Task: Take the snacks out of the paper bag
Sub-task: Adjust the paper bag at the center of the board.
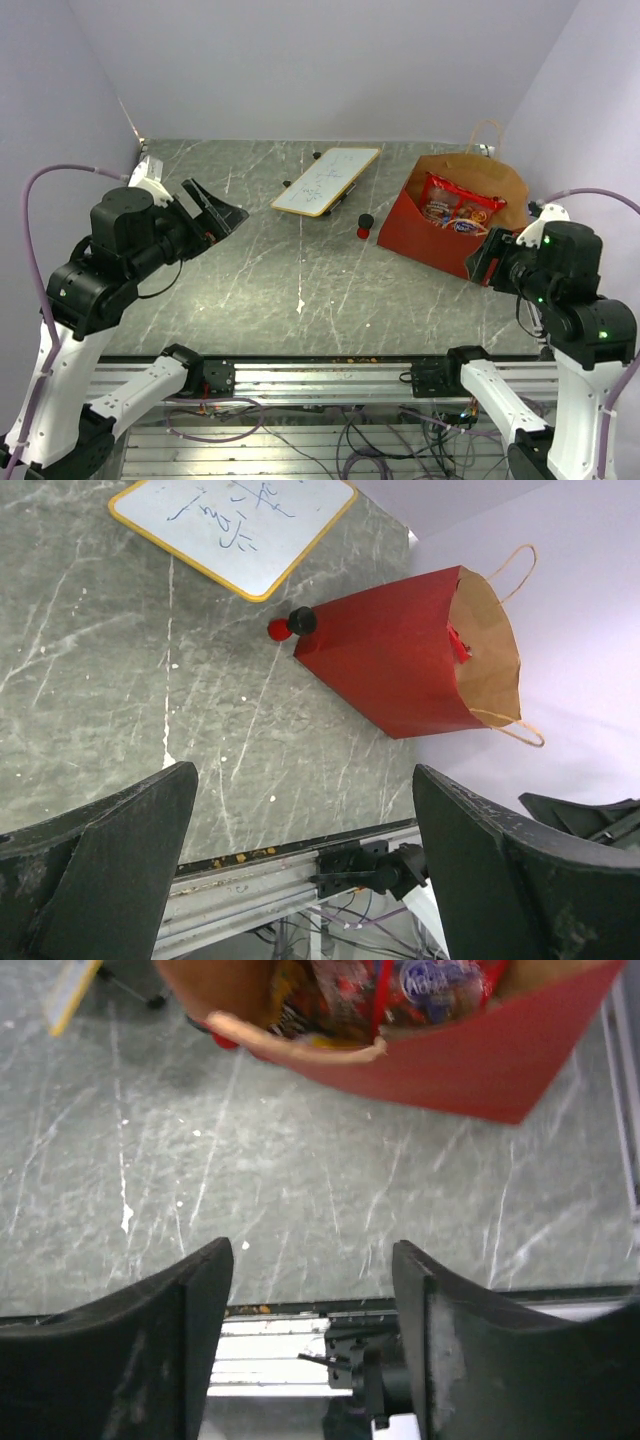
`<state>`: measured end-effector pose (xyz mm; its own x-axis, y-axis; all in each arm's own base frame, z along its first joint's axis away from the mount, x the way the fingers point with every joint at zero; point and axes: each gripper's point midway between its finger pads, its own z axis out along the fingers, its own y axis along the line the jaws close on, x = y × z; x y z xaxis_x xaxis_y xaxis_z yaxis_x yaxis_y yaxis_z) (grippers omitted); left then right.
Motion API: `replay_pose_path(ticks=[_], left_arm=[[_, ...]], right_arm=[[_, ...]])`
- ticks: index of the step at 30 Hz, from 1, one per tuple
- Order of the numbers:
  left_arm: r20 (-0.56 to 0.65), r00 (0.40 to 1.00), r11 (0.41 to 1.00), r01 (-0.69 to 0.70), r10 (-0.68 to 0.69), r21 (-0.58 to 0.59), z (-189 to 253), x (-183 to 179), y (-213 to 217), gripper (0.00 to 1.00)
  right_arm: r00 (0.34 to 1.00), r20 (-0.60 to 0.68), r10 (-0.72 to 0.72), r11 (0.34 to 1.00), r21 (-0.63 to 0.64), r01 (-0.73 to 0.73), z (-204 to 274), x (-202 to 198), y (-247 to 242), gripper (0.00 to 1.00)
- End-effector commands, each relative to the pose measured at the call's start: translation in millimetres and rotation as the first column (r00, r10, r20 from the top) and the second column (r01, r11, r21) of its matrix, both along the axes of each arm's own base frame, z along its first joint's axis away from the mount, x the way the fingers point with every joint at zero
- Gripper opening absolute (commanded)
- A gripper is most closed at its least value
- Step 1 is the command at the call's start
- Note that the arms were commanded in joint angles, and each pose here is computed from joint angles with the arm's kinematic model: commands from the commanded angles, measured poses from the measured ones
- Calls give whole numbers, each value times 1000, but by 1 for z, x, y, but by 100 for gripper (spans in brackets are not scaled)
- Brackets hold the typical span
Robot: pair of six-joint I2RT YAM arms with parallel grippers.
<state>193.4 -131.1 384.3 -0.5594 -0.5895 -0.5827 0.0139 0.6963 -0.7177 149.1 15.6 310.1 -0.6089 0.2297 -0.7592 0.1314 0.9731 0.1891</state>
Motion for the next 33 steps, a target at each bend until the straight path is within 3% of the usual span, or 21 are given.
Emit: replay_pose_path(ticks=[1, 6, 12, 15, 18, 24, 28, 31, 33], left_arm=[[22, 998, 998, 53, -52, -20, 8, 7, -12, 100], [52, 996, 997, 77, -77, 7, 12, 20, -20, 99], [68, 990, 984, 118, -127, 130, 11, 44, -26, 100], [65, 987, 971, 133, -148, 200, 9, 61, -30, 99], [67, 976, 947, 184, -208, 264, 0, 83, -42, 100], [0, 956, 879, 269, -293, 394, -19, 127, -60, 98], [-3, 949, 871, 290, -315, 396, -24, 134, -66, 99], [13, 936, 886, 328, -351, 328, -25, 130, -79, 100], [21, 924, 891, 361, -382, 276, -26, 126, -88, 99]], right_arm=[[974, 167, 152, 988, -13, -152, 46, 12, 18, 72], [957, 273, 97, 993, -87, -76, 85, 57, 4, 77], [939, 339, -51, 981, -158, 110, 108, 144, -23, 79], [945, 316, -79, 972, -188, 144, 100, 181, -28, 79], [969, 242, -40, 978, -191, 88, 76, 202, -18, 82], [988, 77, 132, 988, -94, -125, 47, 175, 18, 84], [999, 27, 32, 996, -81, -29, 40, 136, 4, 88], [998, -11, -65, 996, -66, 64, 33, 111, -7, 92], [998, -42, -43, 999, -32, 42, 26, 97, 0, 92]])
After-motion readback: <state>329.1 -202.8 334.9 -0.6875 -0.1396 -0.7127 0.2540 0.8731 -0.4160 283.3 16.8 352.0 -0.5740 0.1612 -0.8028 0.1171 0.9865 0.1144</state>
